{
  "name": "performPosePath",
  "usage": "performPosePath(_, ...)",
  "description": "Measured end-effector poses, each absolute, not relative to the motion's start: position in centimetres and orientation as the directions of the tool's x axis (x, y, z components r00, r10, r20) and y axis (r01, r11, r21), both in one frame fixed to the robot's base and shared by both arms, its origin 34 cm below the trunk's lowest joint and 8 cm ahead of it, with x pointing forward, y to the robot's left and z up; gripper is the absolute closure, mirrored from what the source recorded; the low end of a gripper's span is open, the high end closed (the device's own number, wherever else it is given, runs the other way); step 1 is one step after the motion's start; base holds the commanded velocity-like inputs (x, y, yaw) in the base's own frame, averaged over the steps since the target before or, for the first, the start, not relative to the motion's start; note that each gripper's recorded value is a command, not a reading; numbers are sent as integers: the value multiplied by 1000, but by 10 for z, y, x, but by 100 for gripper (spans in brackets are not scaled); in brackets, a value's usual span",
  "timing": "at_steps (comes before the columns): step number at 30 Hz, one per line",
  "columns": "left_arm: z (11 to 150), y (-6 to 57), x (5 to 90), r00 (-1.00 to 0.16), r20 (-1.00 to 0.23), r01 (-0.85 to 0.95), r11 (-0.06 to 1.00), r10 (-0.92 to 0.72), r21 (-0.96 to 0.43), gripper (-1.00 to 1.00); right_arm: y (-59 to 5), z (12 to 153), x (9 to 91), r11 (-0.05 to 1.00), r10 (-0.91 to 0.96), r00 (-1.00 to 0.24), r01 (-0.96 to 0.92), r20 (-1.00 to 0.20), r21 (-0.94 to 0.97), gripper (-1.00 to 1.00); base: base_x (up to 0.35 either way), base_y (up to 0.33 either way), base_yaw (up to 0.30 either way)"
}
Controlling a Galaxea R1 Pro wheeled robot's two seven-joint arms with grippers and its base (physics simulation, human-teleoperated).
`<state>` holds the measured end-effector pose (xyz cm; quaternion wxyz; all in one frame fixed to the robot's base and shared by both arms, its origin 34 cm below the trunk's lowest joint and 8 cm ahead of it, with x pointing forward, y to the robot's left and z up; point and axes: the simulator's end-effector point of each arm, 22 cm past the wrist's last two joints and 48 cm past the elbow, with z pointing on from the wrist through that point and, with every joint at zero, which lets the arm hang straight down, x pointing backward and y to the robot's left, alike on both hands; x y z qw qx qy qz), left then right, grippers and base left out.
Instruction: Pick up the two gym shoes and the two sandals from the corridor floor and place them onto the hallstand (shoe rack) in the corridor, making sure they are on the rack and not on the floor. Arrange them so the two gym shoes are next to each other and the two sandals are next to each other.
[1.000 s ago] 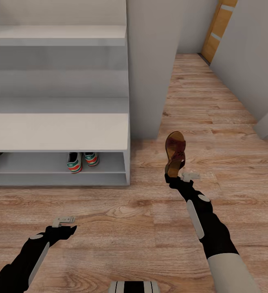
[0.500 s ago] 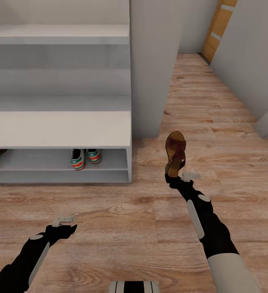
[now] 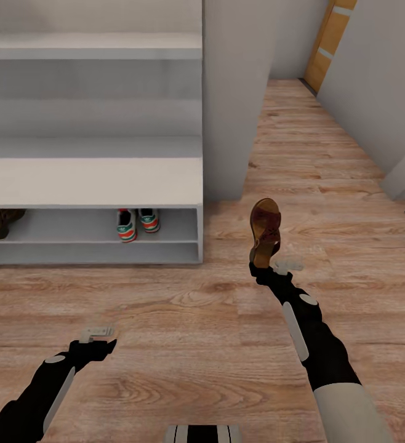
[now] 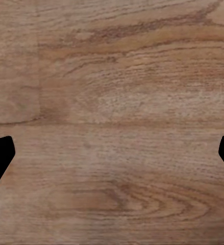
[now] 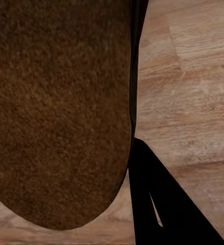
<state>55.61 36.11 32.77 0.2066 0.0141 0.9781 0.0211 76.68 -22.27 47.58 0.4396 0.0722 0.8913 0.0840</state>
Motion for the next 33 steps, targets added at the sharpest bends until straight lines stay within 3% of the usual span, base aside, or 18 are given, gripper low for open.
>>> performPosePath(16, 328, 361, 556, -914, -404, 17, 999, 35, 46, -100, -223, 476, 767, 975, 203, -603, 55, -772, 213, 100, -321, 109, 0)
performPosePath(26, 327, 361, 555, -914, -403, 18, 999, 35, 46, -100, -223, 476, 767, 975, 203, -603, 55, -772, 214, 100, -37, 27, 0)
performPosePath(33, 327, 360, 555, -914, -403, 19, 999, 36, 45, -100, -223, 476, 767, 975, 203, -603, 55, -772, 214, 100, -1, 268, 0)
